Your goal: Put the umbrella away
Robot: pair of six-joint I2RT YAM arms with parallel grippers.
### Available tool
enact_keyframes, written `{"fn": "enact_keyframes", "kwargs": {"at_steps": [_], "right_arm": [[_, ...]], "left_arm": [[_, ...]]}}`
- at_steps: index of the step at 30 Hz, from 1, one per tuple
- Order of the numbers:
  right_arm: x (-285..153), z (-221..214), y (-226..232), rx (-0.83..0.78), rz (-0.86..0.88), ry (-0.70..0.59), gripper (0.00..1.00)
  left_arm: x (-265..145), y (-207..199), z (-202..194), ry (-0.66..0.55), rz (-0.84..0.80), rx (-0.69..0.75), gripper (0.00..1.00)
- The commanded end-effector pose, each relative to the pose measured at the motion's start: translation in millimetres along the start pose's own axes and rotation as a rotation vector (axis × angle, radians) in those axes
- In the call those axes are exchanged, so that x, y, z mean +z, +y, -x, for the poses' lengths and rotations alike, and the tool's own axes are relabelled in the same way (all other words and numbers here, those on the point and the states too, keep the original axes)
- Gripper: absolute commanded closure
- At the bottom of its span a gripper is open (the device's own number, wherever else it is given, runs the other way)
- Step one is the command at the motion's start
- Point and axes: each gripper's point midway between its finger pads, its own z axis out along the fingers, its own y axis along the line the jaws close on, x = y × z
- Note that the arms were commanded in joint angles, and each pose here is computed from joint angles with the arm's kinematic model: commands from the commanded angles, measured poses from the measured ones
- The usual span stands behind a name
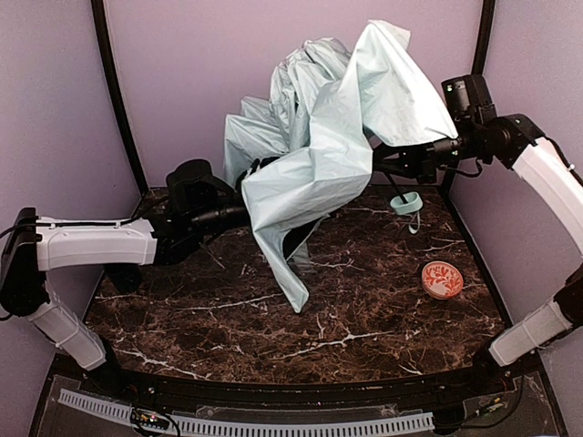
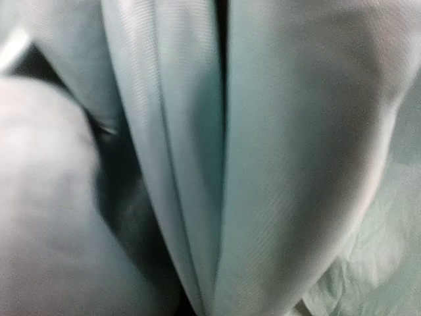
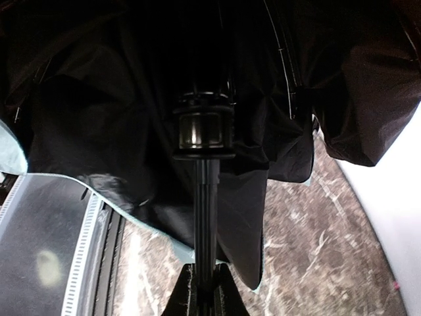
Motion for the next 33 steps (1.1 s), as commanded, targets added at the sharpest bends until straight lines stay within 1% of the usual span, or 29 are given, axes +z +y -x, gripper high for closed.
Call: {"fn": "enact_keyframes", "kwargs": {"at_steps": [1,4,6,9,12,14,16,18,21,23,27,29,31,33], "right_arm": [[13,-44,13,0.093,0.012,0.146,1.00],[23,-85,19,0.157,-0.004,0.281,1.00],[26,-108,21,0.168,-0.021,0.316,1.00],[30,-145,17,0.223,-0.052,0.387,1.00],[45,-173,11,0.302,-0.018,0.438,1.00],[56,-186,12,0.351,0.035,0.457,1.00],[64,-200,9,0.388,0.053,0.491,1.00],[68,-207,3,0.389,0.044,0.509,1.00],[68,-197,-7,0.347,0.008,0.494,1.00],[64,-179,-22,0.288,-0.072,0.474,1.00],[47,-109,-67,0.069,-0.303,0.358,1.00],[31,-72,-92,-0.034,-0.451,0.310,1.00],[18,-53,-110,-0.112,-0.572,0.298,1.00],[13,-48,-119,-0.182,-0.627,0.293,1.00]], "left_arm": [[-9,39,41,-0.206,0.173,0.274,1.00],[-7,44,38,-0.254,0.161,0.327,1.00],[-8,37,32,-0.271,0.126,0.345,1.00],[-3,23,-1,-0.223,0.070,0.288,1.00],[-7,11,-35,-0.208,0.076,0.220,1.00],[-9,7,-51,-0.199,0.098,0.262,1.00],[-5,14,-63,-0.162,0.140,0.316,1.00],[1,22,-62,-0.153,0.150,0.395,1.00],[4,38,-44,-0.185,0.205,0.504,1.00],[8,51,-40,-0.179,0.228,0.607,1.00],[14,96,-17,-0.209,0.317,0.737,1.00],[22,110,-6,-0.205,0.332,0.836,1.00],[27,118,2,-0.197,0.320,0.894,1.00],[28,126,2,-0.188,0.307,0.915,1.00]]}}
